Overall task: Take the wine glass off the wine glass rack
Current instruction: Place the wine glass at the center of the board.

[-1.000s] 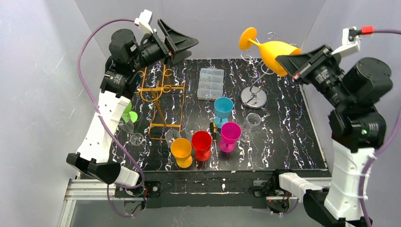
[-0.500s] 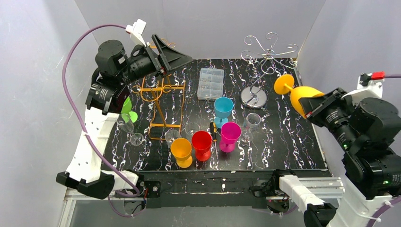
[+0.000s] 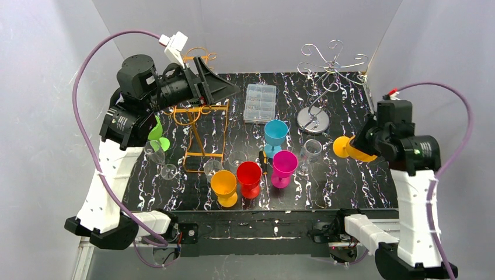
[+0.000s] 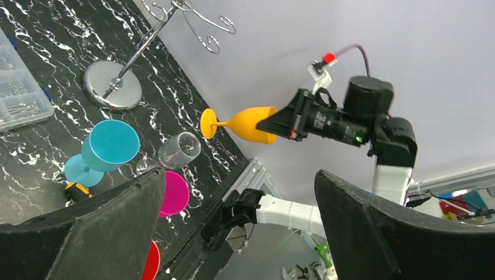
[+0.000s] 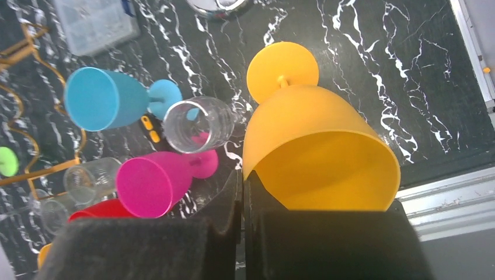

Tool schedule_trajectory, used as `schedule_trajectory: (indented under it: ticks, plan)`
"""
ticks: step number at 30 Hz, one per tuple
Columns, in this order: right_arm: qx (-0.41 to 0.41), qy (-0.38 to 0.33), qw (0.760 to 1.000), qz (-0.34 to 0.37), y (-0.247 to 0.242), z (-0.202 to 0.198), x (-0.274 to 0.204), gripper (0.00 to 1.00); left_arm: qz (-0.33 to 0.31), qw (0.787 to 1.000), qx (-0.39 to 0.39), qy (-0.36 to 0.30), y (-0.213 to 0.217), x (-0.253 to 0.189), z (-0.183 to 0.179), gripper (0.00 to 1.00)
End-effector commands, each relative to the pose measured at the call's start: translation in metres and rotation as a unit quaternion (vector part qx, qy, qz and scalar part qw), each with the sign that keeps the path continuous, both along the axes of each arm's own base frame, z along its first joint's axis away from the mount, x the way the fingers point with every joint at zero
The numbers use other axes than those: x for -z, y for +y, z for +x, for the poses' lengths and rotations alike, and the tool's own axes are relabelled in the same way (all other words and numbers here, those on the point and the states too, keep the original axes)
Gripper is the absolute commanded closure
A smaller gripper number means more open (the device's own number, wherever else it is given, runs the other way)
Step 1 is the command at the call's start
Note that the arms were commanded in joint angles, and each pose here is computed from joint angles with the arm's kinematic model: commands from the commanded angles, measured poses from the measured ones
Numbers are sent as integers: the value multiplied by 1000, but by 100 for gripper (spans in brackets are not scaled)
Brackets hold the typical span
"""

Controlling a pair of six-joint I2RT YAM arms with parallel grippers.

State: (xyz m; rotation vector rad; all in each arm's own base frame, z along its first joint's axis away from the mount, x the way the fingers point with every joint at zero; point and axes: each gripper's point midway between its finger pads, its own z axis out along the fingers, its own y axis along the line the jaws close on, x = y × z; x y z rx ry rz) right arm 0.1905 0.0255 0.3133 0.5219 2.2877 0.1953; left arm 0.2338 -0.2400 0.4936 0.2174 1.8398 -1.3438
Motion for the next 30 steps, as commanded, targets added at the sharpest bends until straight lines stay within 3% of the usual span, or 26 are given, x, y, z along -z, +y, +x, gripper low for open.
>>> schedule_trajectory:
  ticks: [1,12,24,30]
  plan:
    - [-12,12,1000,-22,-2,18,17,99,33,999,0,-37,4,-1,-11,2]
    - [-36,93,995,-15,8,26,90,99,53,998,11,-38,-2,7,-16,2]
    - [-43,142,989,-28,6,25,130,99,65,998,11,-23,-7,18,-8,2]
    - [-45,146,988,-29,6,24,139,89,71,997,13,-18,-9,23,-5,2]
